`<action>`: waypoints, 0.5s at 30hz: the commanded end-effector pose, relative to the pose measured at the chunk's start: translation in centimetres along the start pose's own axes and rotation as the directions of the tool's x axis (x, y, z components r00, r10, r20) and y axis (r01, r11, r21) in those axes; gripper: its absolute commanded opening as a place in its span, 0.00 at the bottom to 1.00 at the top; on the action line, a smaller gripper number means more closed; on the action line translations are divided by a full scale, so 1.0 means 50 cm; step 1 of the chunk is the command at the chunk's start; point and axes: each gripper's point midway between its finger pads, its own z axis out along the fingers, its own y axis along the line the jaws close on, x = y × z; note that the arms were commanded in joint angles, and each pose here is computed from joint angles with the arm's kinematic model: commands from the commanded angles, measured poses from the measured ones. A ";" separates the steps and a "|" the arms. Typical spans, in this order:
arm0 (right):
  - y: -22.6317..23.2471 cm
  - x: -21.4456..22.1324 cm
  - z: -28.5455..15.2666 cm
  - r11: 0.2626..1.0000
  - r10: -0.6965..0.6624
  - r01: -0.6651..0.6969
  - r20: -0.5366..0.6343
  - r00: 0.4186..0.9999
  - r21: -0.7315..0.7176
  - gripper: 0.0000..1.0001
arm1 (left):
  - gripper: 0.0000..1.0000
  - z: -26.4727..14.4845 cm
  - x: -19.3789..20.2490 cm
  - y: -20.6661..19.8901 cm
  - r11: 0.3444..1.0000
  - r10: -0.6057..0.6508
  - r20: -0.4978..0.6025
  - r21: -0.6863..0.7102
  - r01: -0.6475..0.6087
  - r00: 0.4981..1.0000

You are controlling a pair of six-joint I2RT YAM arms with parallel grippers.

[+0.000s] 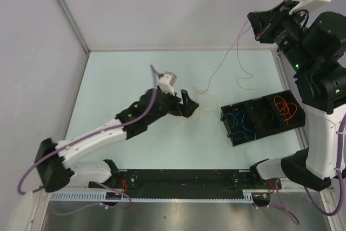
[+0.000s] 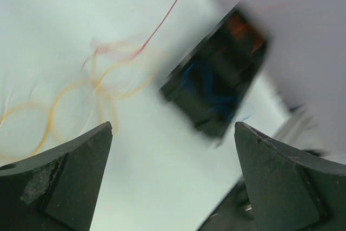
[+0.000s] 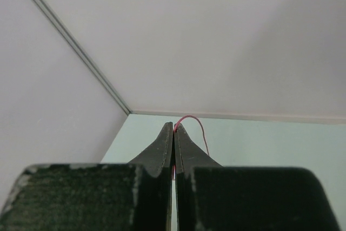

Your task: Untangle the cables

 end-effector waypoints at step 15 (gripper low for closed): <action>-0.078 0.036 -0.014 0.998 0.000 0.003 -0.039 0.999 0.061 0.00 | 1.00 0.189 0.233 0.157 0.949 0.244 -0.182 -0.157 -0.274 0.952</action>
